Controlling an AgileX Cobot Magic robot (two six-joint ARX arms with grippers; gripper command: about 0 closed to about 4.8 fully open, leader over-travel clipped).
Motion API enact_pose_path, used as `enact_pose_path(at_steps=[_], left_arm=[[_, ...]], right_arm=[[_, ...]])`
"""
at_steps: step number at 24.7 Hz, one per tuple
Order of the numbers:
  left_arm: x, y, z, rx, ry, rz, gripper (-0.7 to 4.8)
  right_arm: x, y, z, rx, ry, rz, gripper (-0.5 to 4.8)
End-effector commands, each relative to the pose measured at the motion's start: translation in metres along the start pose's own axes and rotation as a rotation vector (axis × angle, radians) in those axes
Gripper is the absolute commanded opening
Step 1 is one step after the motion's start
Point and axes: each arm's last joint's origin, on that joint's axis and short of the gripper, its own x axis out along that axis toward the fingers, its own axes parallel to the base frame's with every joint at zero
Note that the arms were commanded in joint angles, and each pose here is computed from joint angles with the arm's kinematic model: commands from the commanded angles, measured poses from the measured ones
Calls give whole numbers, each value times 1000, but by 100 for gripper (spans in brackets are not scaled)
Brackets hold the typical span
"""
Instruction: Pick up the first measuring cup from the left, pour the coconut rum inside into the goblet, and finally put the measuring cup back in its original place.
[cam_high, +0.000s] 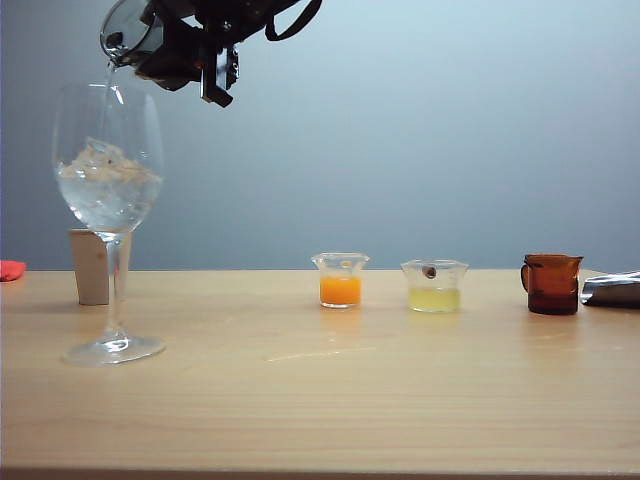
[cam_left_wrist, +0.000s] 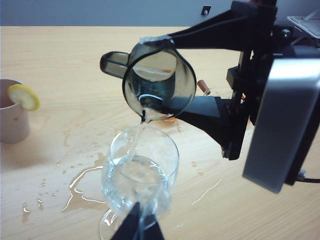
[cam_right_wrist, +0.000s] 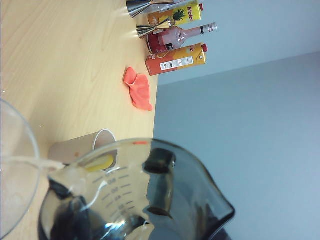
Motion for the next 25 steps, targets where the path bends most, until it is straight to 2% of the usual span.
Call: enact_pose_path(at_steps=[1,9,25], left_arm=[[0,0,1,6,-5,-6,-6],[0,-1,-4,-17,39,-20,-6],[-1,-1,-5,-20,45,-31,-6]], right_arm=[[-2,-7,3,-36,-8,-39,-5],[-2,-7,3,-95,-7,-40,-5],[-1,-6,8,-223,1,-41,-5]])
